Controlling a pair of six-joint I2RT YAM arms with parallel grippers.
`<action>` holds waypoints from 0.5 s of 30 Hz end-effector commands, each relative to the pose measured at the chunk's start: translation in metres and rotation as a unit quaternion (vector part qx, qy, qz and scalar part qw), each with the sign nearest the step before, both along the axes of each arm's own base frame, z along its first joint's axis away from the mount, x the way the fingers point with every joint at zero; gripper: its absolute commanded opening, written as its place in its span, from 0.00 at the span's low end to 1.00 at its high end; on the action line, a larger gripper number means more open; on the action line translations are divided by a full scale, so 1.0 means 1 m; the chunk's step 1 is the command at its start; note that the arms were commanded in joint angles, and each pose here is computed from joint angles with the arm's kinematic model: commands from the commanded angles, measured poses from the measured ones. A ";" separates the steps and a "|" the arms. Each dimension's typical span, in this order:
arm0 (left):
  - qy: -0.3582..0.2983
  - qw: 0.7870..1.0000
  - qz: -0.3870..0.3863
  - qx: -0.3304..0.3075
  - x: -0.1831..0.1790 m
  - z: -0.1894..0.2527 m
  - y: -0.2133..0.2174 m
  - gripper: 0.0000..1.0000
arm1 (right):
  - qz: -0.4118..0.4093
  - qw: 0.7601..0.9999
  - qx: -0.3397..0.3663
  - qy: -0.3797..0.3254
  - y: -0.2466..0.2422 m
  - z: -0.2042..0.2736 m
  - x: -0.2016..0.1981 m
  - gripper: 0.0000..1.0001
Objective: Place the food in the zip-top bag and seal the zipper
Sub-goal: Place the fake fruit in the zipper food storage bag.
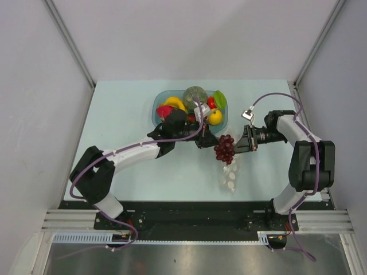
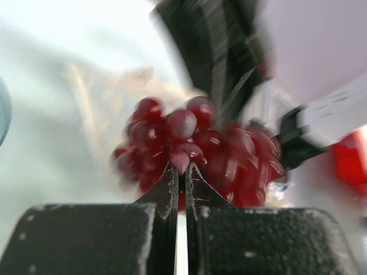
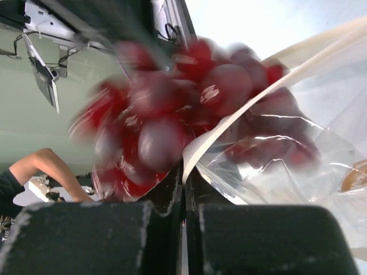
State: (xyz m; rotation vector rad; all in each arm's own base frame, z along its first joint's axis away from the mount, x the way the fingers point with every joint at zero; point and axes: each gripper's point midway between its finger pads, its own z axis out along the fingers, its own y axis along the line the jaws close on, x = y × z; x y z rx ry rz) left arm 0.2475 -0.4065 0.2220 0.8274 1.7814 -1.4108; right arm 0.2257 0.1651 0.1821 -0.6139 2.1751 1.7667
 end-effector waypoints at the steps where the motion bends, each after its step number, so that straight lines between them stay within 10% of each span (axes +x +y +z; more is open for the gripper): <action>1: -0.017 0.991 0.033 0.128 0.010 -0.048 0.020 0.00 | -0.015 0.999 0.012 0.032 -0.006 0.034 -0.016 0.00; 10: -0.142 0.964 0.019 0.223 -0.002 -0.038 -0.019 0.00 | -0.014 1.000 -0.018 0.008 -0.012 0.039 -0.014 0.00; 15: -0.105 0.978 0.028 0.176 -0.012 0.002 -0.031 0.00 | -0.004 1.000 -0.012 0.005 -0.005 0.045 -0.018 0.00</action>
